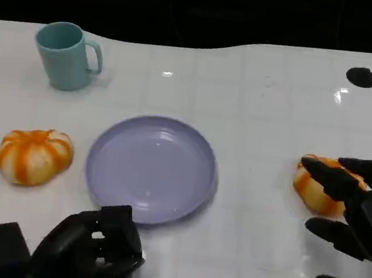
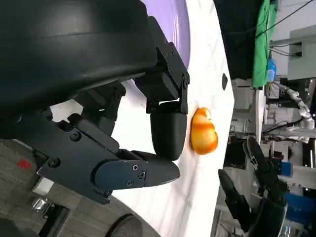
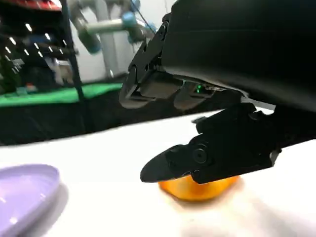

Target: Grasp the bread from the table and place it into the plate.

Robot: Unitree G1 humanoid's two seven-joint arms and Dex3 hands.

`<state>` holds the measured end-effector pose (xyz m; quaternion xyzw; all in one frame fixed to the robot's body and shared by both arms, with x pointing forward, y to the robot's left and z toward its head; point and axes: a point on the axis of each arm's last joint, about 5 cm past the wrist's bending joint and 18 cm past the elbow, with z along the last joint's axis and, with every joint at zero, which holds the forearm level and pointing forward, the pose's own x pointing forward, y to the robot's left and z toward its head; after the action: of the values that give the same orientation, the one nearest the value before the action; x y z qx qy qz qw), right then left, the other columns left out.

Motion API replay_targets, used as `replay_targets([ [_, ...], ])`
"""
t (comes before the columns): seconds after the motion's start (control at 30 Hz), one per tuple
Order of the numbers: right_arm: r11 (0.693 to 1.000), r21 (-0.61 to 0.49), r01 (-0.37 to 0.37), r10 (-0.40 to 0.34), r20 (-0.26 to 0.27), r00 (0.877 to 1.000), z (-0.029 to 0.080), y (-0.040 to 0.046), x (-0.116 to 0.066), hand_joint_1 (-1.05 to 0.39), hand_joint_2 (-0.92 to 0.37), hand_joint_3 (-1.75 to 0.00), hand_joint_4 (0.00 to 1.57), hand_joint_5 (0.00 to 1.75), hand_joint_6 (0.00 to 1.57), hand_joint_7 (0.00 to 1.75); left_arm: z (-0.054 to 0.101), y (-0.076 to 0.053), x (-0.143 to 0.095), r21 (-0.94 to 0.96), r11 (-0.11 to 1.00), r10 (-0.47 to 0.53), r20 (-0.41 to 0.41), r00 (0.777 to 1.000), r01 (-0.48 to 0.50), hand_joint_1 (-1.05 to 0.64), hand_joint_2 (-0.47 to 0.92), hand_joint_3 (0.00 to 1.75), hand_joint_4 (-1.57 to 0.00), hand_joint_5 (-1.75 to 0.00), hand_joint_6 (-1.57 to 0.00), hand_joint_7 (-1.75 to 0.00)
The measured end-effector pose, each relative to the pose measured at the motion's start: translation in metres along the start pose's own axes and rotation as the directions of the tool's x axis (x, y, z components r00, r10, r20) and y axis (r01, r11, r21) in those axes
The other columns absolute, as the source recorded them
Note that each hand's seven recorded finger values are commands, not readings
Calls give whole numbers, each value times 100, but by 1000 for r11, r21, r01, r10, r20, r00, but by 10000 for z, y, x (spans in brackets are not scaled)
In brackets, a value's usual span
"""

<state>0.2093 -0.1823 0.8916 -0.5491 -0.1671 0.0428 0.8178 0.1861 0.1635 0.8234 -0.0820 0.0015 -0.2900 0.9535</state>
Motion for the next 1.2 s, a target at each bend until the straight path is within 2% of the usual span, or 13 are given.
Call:
replay_targets([
  [0.1,997,-36,-62,61,-32,998,-8,-37,30,-61,-92,-2,0,19,18,1,0,0,0,0,1000,0,-1,1000,0,-51,66,62,-80,-175,-78,-137],
  [0.3,979,-131,-156,148,-69,987,-29,-168,189,-61,-90,0,1,18,20,2,-1,-3,-1,5,1000,-1,-2,1000,1,-52,67,62,-79,-175,-77,-138],
  [0.4,973,-145,-181,173,-67,983,-4,-173,251,-58,-88,0,1,20,22,2,-4,-6,-5,5,1000,1,-2,1000,-1,-52,67,62,-79,-175,-77,-138],
  [0.57,961,-161,-223,210,-94,973,-24,-152,344,-53,-85,0,5,23,26,3,-7,-15,-16,9,1000,4,-5,1000,-4,-52,67,63,-79,-175,-77,-138],
  [1.0,941,-141,-308,294,-111,949,-13,40,555,-47,-83,0,13,22,31,1,-7,-26,-23,8,1000,5,1,1000,-5,-53,65,66,-80,-175,-77,-139],
  [1.2,918,-141,-370,347,-161,924,-53,172,577,-47,-86,-1,19,17,33,1,-2,-27,-27,13,1000,5,7,1000,-5,-53,66,67,-78,-175,-77,-138],
])
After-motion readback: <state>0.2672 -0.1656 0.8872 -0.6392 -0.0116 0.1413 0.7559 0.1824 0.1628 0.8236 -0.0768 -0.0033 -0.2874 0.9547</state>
